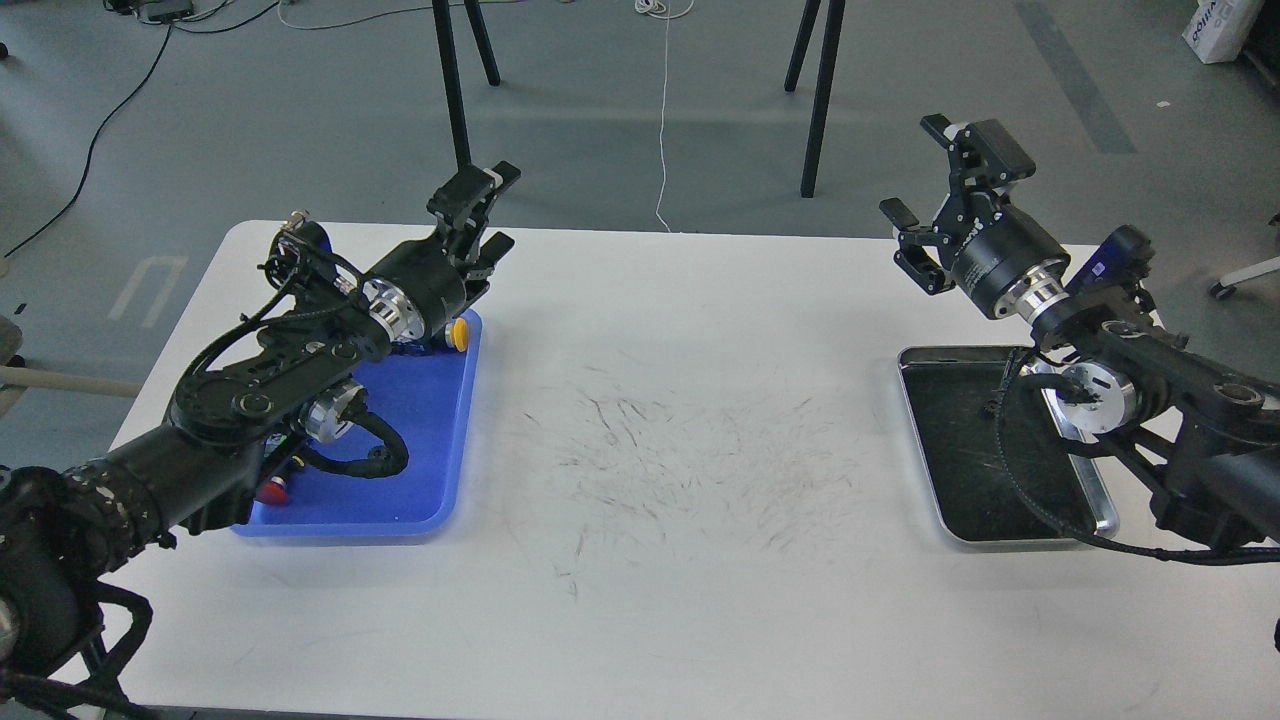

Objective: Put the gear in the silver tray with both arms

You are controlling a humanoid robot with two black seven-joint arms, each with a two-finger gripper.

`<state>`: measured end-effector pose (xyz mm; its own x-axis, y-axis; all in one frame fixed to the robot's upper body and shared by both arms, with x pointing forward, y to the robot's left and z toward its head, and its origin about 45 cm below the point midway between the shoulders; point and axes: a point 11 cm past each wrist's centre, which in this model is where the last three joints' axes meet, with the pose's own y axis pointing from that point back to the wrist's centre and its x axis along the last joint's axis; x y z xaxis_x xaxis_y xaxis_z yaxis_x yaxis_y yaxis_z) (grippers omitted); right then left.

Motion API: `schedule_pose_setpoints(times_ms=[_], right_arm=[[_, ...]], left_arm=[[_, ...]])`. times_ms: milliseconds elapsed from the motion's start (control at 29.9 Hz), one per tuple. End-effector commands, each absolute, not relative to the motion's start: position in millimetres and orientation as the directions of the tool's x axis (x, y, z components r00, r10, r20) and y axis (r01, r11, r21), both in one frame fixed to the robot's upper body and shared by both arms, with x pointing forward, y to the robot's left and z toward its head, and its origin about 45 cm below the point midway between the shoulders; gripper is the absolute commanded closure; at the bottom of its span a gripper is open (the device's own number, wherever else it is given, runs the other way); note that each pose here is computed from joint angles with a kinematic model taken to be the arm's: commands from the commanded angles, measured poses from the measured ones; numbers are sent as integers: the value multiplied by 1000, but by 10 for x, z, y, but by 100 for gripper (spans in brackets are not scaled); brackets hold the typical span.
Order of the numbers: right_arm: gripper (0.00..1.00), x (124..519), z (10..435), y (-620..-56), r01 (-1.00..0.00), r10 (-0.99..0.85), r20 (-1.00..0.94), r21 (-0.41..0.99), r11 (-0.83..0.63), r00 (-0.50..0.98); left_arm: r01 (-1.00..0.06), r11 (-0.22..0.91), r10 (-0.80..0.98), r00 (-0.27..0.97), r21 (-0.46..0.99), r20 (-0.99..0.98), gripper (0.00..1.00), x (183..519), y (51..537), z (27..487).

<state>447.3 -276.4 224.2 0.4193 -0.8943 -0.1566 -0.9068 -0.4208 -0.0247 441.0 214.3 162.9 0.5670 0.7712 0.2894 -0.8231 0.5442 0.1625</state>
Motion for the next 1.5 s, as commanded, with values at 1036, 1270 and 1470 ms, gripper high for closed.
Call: schedule_pose_setpoints(times_ms=[1036, 1270, 1470], right_arm=[[2, 4415, 2326, -3166, -926, -920, -111, -17, -376, 376], [2, 4408, 2320, -3149, -925, -918, -113, -17, -380, 379], [2, 4403, 2311, -3151, -925, -919, -113, -15, -379, 378]], left_arm=[[-496, 520, -437, 545, 695, 715, 0, 3662, 3289, 1434], [-483, 508, -484, 525, 713, 700, 1, 3588, 3384, 1493], [-455, 467, -547, 525, 758, 652, 3, 3479, 3540, 1419]])
